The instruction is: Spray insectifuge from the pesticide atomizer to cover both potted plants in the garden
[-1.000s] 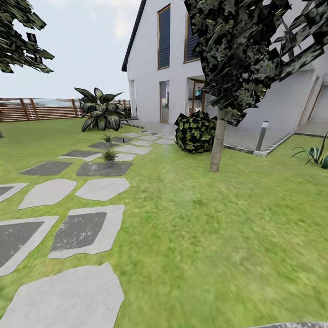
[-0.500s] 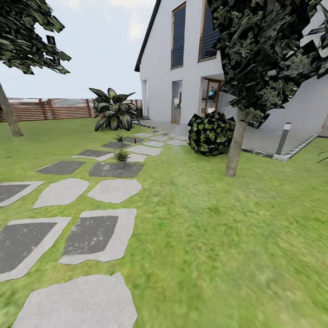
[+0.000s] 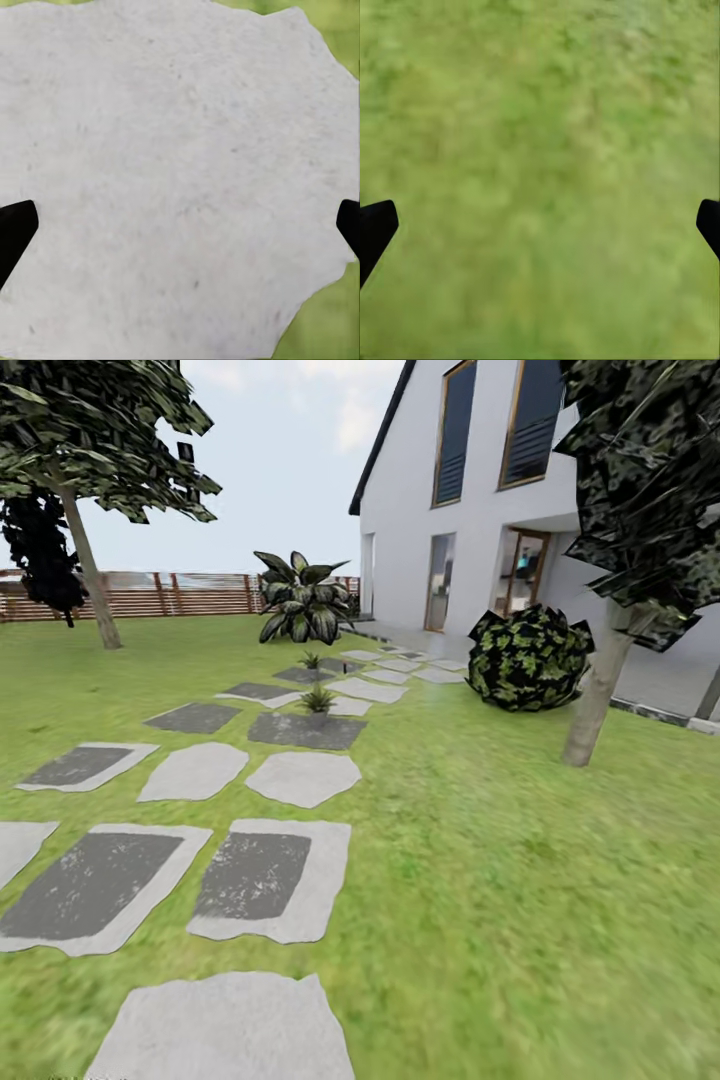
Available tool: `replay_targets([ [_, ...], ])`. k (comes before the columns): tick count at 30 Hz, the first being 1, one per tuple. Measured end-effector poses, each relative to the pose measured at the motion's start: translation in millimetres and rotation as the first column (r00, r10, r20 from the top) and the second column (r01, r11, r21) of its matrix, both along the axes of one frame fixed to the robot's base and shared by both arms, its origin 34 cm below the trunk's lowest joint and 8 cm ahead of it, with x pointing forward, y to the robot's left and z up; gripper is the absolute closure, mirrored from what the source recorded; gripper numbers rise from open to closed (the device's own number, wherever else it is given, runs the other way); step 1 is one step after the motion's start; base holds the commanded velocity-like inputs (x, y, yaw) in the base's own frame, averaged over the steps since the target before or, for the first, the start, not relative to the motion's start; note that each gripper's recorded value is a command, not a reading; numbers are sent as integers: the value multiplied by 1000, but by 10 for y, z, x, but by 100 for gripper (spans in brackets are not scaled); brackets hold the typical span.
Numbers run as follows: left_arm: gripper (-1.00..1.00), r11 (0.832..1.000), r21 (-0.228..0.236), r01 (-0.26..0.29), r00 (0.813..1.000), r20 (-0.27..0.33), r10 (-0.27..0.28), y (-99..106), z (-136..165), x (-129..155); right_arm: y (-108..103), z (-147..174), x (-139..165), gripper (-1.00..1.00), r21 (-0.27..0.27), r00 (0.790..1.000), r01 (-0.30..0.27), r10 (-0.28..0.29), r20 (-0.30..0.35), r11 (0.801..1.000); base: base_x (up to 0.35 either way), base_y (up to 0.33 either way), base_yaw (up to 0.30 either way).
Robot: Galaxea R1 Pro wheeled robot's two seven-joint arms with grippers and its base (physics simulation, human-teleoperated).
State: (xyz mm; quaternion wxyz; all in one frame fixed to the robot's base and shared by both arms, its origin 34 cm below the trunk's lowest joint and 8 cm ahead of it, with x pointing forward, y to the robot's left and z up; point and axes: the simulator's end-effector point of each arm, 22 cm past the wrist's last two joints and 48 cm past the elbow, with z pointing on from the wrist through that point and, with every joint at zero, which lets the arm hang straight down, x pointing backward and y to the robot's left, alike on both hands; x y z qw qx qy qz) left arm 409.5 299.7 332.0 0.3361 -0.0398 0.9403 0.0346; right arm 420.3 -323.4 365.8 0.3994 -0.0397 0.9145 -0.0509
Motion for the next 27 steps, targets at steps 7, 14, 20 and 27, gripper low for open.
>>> replay_targets([
  [7,-100,1000,0,0,1000,0,0,0,0,1,1,-1,-2,-100,0,1000,0,0,0,1000,250,229,277],
  [14,-100,1000,0,0,1000,0,0,0,0,1,1,-1,-4,-100,0,1000,0,0,-1,1000,277,229,167],
  [20,-100,1000,0,0,1000,0,0,-1,0,1,1,0,0,-100,0,1000,0,0,0,1000,288,205,5],
  [27,-100,1000,0,0,1000,0,0,-1,0,0,15,0,1,-100,4,1000,-2,2,0,1000,296,184,0],
])
